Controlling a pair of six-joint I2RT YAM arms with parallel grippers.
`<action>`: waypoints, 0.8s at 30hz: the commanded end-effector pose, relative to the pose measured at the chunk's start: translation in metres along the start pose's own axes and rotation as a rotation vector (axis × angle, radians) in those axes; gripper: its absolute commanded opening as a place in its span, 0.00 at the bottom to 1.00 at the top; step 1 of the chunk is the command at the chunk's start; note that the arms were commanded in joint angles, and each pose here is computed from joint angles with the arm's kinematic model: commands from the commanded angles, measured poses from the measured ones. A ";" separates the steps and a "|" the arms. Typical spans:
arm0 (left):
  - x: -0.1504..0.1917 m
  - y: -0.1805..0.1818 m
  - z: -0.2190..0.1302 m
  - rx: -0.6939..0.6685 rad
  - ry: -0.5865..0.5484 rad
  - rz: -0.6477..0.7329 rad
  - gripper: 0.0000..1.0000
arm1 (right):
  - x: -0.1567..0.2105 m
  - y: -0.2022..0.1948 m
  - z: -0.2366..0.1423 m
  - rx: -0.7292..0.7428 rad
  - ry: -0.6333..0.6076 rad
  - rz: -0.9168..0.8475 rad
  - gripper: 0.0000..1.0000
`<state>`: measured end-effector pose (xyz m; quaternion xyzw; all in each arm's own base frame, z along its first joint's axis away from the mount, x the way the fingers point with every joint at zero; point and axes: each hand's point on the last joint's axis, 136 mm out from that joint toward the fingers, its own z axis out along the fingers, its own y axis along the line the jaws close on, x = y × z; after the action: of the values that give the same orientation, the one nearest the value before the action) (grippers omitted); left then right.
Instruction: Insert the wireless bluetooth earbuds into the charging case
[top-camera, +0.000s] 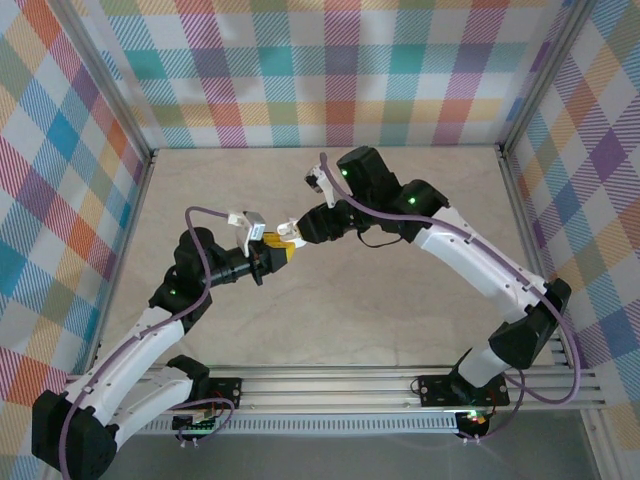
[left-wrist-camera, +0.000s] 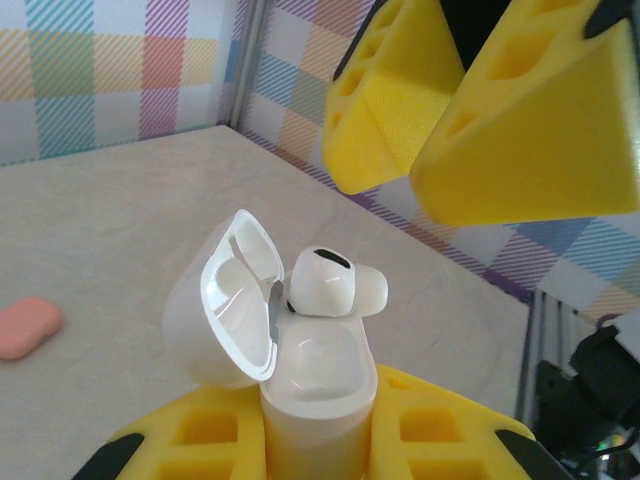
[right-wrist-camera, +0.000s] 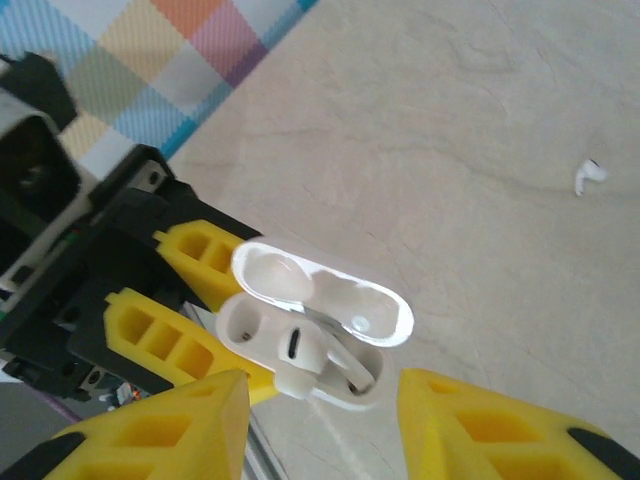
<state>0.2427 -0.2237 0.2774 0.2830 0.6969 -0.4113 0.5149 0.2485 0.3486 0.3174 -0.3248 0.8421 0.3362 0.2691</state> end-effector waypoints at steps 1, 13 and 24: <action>0.009 0.004 0.004 -0.014 -0.008 0.115 0.00 | 0.001 -0.009 -0.009 0.084 0.014 0.055 0.44; 0.011 0.022 0.022 -0.053 -0.044 0.238 0.00 | 0.003 -0.014 0.009 0.095 0.084 0.163 0.45; 0.013 0.019 0.019 -0.046 -0.044 0.242 0.00 | 0.015 -0.024 0.024 0.135 0.184 0.198 0.44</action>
<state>0.2680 -0.2292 0.2426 0.3322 0.6813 -0.3381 0.5579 0.2667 0.3480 0.2778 -0.2515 0.9094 0.2733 0.1871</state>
